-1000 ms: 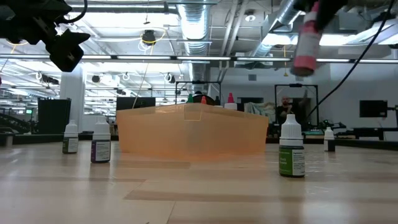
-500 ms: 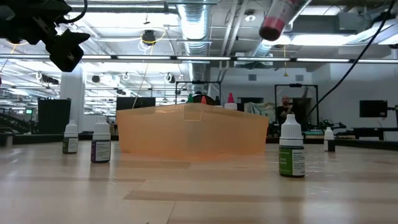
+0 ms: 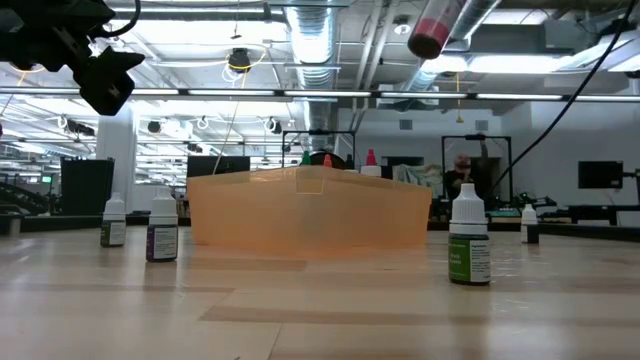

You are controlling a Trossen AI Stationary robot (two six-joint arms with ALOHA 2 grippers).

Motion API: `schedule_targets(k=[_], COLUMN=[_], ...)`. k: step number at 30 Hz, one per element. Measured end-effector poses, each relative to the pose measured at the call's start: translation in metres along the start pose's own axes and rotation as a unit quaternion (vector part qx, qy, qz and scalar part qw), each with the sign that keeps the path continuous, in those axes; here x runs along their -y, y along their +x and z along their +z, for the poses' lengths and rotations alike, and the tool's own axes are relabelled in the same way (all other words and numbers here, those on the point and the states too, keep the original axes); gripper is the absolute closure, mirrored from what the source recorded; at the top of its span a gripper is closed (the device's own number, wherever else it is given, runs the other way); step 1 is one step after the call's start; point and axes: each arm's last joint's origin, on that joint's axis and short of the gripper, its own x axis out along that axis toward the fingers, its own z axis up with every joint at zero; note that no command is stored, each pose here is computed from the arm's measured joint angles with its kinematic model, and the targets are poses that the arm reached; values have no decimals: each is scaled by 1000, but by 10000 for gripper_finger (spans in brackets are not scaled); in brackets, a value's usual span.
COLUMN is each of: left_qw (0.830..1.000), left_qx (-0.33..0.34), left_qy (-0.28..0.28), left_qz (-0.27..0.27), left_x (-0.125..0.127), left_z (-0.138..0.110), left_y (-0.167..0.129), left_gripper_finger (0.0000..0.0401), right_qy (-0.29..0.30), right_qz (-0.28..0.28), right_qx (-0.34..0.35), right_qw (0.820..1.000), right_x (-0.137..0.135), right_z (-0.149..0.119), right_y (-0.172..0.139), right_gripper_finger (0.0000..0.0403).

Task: Pick & Place food coloring
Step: Put the big pink food coloring bottle into the orange bin

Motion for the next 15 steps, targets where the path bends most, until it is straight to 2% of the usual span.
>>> schedule_targets(k=[8,15], left_qw=[1000,1000], left_qx=[0,0], left_qy=[0,0], left_qz=[0,0], left_x=[0,0], left_z=[0,0], left_y=[0,0], left_gripper_finger=[177,177], right_qy=[16,96], right_qz=[-33,-56], right_qx=[22,19], right_qw=[999,994], right_x=[6,31], right_z=[6,8], right_y=[3,8], right_gripper_finger=[268,266])
